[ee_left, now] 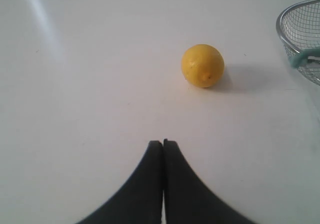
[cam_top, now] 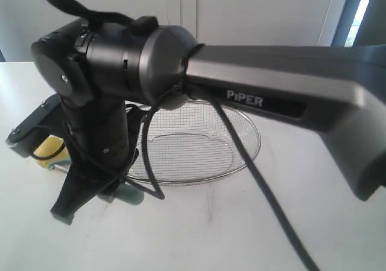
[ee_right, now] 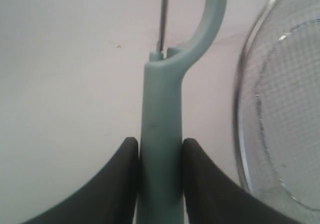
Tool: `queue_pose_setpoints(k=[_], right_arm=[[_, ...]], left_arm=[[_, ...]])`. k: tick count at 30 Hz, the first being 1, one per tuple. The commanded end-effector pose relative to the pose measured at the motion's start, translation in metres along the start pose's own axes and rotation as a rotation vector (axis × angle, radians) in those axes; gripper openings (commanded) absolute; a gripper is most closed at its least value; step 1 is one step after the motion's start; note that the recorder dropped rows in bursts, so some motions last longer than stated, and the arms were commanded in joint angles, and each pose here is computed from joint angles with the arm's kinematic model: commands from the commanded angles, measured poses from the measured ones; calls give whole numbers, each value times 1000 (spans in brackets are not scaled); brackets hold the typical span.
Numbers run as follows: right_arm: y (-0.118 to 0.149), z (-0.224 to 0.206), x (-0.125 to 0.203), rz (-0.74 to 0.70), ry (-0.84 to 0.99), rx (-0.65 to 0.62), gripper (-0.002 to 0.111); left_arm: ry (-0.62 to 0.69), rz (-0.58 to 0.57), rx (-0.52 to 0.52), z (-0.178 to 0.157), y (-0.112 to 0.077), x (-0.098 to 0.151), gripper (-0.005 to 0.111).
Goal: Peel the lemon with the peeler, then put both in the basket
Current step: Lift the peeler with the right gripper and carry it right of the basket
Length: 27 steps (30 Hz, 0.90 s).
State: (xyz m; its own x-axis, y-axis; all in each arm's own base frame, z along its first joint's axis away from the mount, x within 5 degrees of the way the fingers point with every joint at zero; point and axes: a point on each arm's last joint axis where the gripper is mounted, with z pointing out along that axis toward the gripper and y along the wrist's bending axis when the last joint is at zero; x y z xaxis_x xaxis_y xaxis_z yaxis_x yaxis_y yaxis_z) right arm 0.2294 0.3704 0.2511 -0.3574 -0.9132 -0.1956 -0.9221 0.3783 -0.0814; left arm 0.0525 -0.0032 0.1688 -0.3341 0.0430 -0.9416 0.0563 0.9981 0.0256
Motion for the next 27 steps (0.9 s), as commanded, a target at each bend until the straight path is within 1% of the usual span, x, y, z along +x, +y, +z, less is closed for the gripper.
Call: queue_pose_setpoints(k=[1, 7, 10, 13, 18, 21, 24, 27], right_arm=[[-35, -33, 11, 37, -49, 111, 0], [-81, -75, 36, 176, -124, 162, 0], [-105, -91, 59, 250, -136, 189, 0], [-123, -100, 85, 323, -122, 207, 0], [-139, -105, 133, 431, -67, 221, 0], [-142, -99, 164, 497, -12, 215, 0], [-139, -91, 189, 579, 38, 203, 0], [-134, -78, 202, 617, 85, 191, 0]], left_arm=[[-3, -2, 1, 0, 0, 1, 0], [-3, -2, 1, 0, 0, 1, 0], [-3, -2, 1, 0, 0, 1, 0], [-3, -2, 1, 0, 0, 1, 0], [-3, -2, 1, 0, 0, 1, 0], [-3, -2, 1, 0, 0, 1, 0], [-3, -2, 1, 0, 0, 1, 0], [-3, -2, 1, 0, 0, 1, 0]])
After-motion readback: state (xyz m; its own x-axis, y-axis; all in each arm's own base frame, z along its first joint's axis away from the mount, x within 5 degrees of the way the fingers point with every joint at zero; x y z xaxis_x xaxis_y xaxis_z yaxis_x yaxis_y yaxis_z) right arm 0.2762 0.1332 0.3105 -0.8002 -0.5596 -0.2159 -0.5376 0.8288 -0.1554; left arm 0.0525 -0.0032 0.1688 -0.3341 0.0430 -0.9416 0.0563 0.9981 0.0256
